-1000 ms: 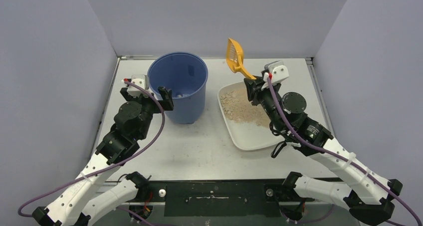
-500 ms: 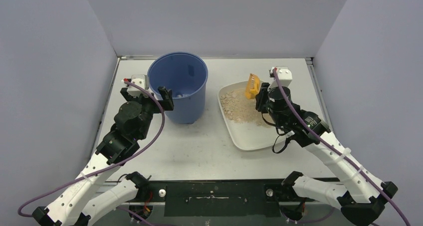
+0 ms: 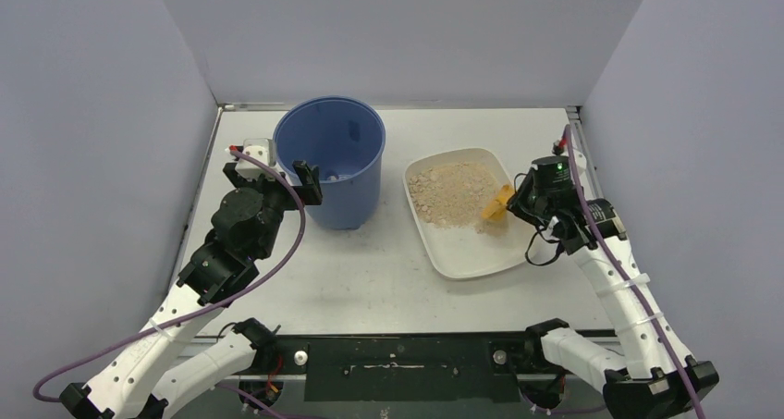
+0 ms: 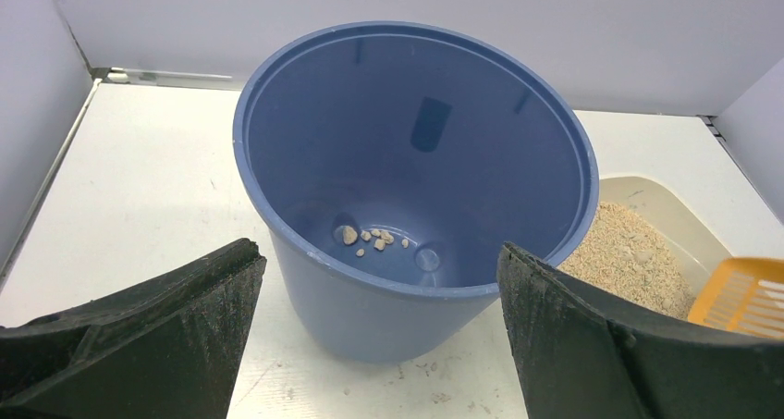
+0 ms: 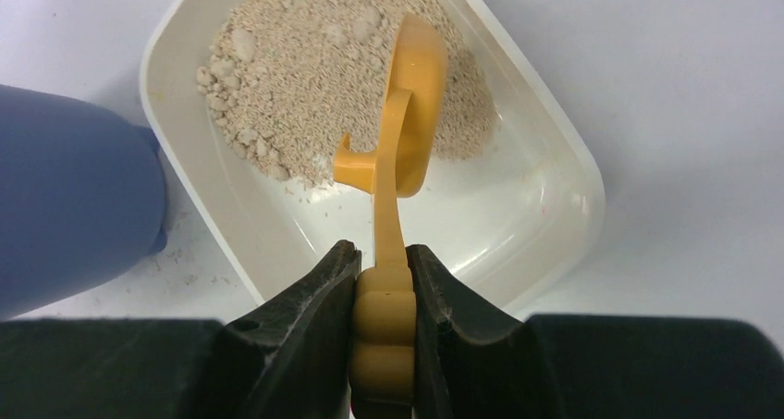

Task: Clean the litter box

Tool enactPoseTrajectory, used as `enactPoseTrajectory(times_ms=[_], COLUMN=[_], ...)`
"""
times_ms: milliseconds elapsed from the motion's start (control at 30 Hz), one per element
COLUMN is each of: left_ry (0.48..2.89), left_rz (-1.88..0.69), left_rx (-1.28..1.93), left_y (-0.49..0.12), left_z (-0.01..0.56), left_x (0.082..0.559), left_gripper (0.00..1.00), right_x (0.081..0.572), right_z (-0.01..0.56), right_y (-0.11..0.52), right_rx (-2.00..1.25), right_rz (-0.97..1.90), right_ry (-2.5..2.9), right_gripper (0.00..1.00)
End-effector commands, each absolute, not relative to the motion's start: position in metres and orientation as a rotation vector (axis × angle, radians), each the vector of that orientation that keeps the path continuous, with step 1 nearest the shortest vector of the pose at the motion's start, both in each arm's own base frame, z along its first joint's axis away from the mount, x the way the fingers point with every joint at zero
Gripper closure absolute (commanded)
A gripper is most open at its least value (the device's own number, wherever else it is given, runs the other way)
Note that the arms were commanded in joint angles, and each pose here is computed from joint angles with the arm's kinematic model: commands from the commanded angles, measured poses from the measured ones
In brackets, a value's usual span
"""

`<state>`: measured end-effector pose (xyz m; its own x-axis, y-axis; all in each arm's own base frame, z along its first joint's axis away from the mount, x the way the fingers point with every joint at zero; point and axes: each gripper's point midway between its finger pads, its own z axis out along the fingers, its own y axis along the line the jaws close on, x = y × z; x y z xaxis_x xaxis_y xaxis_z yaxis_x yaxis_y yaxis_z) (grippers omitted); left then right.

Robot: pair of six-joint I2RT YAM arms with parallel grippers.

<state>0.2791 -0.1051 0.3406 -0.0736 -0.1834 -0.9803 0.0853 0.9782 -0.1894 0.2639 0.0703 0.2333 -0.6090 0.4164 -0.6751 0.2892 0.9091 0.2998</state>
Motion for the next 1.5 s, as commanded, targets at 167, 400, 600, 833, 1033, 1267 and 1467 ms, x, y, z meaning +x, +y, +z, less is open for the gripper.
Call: enactPoseTrajectory(times_ms=[167, 400, 600, 833, 1033, 1267, 1467], left_ry=[1.580, 1.571, 1.560, 1.551, 1.552, 1.552, 1.553], left_rz=[-0.268, -0.291, -0.301, -0.311, -0.322, -0.328, -0.324], left_rx=[-0.092, -0.090, -0.097, -0.098, -0.091, -0.087, -0.086], left_y=[-0.108, -0.109, -0.108, -0.107, -0.110, -0.112, -0.113], left_z=[0.355, 0.359, 0.362, 0.364, 0.364, 0.364, 0.364], left_x=[0.278, 0.275, 0.272, 0.270, 0.268, 0.267, 0.266], left_gripper=[0.05, 0.05, 0.05, 0.05, 0.04, 0.04, 0.04], right_x=[0.236, 0.226, 0.221, 0.218, 0.218, 0.221, 0.227], right_z=[0.212, 0.199, 0.201, 0.198, 0.195, 0.180, 0.156], right_y=[0.064, 0.058, 0.042, 0.037, 0.038, 0.041, 0.045], right_rx=[0.786, 0.897, 0.984, 1.040, 1.066, 1.103, 1.156], right_rz=[0.357, 0.328, 0.233, 0.184, 0.170, 0.164, 0.209], right_ry=[2.360, 2.385, 2.344, 2.348, 2.370, 2.398, 2.363], right_gripper=[1.00, 1.00, 1.00, 1.00, 1.00, 1.00, 1.00])
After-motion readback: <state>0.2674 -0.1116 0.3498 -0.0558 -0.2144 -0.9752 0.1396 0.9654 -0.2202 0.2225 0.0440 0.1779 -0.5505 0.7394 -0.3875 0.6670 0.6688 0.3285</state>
